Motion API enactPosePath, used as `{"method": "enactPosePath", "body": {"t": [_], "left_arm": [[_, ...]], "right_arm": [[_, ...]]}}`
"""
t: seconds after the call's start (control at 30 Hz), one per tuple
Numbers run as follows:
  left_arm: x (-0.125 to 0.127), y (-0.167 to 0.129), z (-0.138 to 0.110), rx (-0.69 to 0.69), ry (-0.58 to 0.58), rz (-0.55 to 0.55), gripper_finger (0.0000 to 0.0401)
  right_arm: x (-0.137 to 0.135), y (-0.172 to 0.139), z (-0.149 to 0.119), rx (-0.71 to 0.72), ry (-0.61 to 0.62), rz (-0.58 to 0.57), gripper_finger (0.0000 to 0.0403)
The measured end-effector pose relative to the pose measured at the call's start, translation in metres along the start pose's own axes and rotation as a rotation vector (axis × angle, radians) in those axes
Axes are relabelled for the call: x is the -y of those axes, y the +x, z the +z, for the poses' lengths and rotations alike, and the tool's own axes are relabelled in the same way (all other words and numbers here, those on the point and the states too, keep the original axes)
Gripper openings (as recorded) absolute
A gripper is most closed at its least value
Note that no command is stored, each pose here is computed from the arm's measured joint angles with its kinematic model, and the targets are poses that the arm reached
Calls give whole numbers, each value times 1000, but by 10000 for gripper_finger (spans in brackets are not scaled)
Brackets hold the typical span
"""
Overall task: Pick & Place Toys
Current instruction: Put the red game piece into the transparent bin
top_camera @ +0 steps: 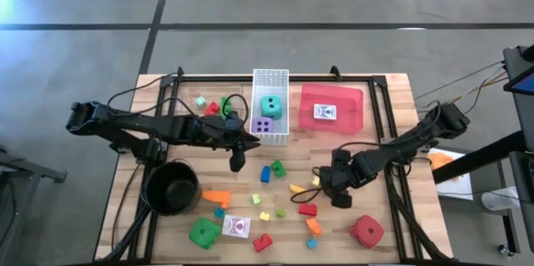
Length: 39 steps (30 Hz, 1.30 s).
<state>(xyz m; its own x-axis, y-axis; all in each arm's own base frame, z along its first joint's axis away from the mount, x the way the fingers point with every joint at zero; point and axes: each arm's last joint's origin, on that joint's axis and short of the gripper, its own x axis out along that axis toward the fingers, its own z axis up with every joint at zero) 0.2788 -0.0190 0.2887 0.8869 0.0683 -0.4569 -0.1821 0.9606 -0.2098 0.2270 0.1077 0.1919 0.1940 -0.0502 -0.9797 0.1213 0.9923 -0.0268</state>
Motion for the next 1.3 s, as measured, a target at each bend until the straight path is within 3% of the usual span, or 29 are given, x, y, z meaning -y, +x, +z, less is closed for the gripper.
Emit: {"method": "enactPosePath", "body": {"t": [0.33, 0.87, 1.1, 1.3], "left_arm": [[0, 0, 0, 0, -3, 0, 81], [0, 0, 0, 2, -28, 0, 81], [3, 2, 7, 81, 11, -25, 81], [2, 12, 4, 68, 15, -16, 81]], "right_arm": [[-11, 2, 4, 91, -234, 60, 272], [-11, 31, -4, 69, -244, 81, 272], [-13, 43, -5, 21, -257, 82, 270], [-16, 49, -2, 0, -259, 72, 213]]}}
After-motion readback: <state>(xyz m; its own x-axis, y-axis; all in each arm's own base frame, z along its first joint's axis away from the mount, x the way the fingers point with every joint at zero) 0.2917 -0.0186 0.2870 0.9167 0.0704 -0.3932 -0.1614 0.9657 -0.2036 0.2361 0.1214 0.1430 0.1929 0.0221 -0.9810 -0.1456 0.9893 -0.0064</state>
